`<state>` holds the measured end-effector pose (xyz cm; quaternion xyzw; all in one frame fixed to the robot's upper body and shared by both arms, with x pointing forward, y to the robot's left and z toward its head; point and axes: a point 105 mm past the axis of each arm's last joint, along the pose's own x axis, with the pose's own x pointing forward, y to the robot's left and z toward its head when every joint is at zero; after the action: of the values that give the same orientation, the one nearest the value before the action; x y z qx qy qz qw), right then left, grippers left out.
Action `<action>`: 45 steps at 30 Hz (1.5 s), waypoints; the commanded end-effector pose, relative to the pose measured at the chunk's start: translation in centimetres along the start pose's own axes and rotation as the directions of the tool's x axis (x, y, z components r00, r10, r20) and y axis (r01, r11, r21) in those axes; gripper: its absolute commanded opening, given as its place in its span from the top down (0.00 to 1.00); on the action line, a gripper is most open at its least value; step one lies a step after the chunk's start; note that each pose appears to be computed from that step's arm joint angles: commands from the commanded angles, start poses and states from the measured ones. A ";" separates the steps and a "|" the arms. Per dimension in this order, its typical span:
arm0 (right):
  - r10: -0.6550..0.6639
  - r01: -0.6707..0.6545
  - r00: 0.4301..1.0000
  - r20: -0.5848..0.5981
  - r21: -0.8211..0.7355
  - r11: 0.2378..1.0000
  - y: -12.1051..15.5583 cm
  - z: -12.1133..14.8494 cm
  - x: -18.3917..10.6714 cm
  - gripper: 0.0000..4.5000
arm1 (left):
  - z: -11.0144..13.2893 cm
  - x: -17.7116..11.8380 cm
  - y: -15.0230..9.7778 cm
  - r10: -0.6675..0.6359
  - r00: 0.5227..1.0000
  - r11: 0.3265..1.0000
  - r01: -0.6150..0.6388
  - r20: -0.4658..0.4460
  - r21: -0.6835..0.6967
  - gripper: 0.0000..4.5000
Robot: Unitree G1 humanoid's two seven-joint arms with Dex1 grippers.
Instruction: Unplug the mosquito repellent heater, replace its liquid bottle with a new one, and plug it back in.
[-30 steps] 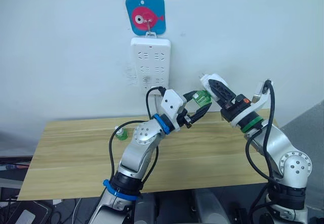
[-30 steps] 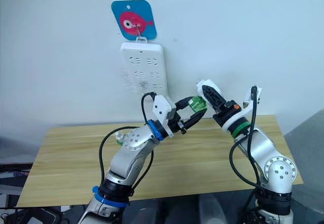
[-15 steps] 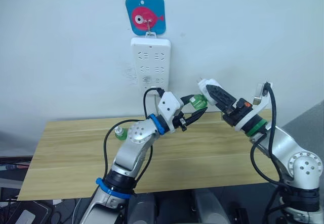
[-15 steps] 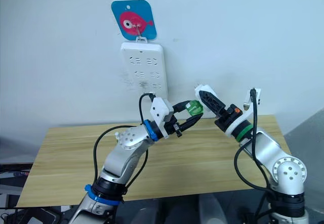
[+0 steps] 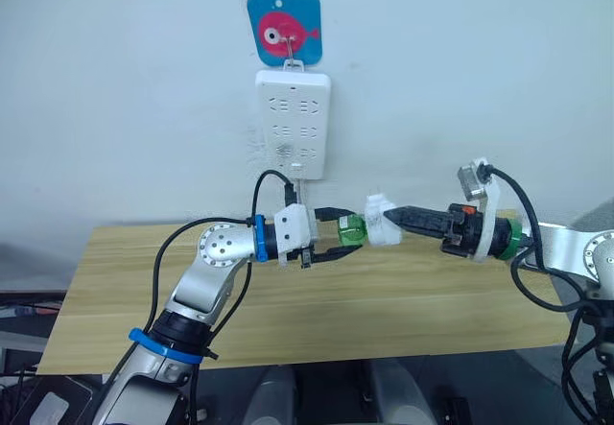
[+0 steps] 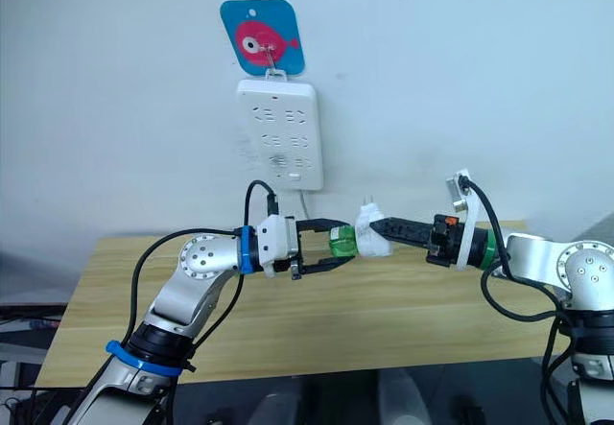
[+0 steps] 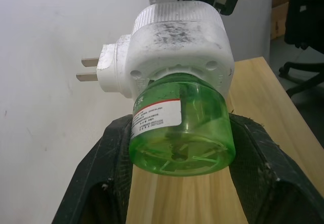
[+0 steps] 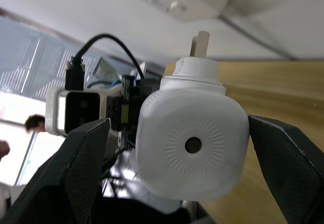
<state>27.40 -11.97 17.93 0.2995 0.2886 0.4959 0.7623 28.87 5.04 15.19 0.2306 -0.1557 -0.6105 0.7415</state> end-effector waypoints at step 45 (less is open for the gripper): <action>0.140 -0.162 0.975 -0.173 -0.126 0.979 1.4 -0.2 0.2 0.34 | 2.5 -0.4 1.2 -0.058 0.968 0.086 0.250 0.245 -0.964 0.23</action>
<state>26.65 -11.33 18.12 0.2263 0.3009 0.5867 0.7169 28.32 5.17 16.70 -0.3594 0.2944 -0.6390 0.6131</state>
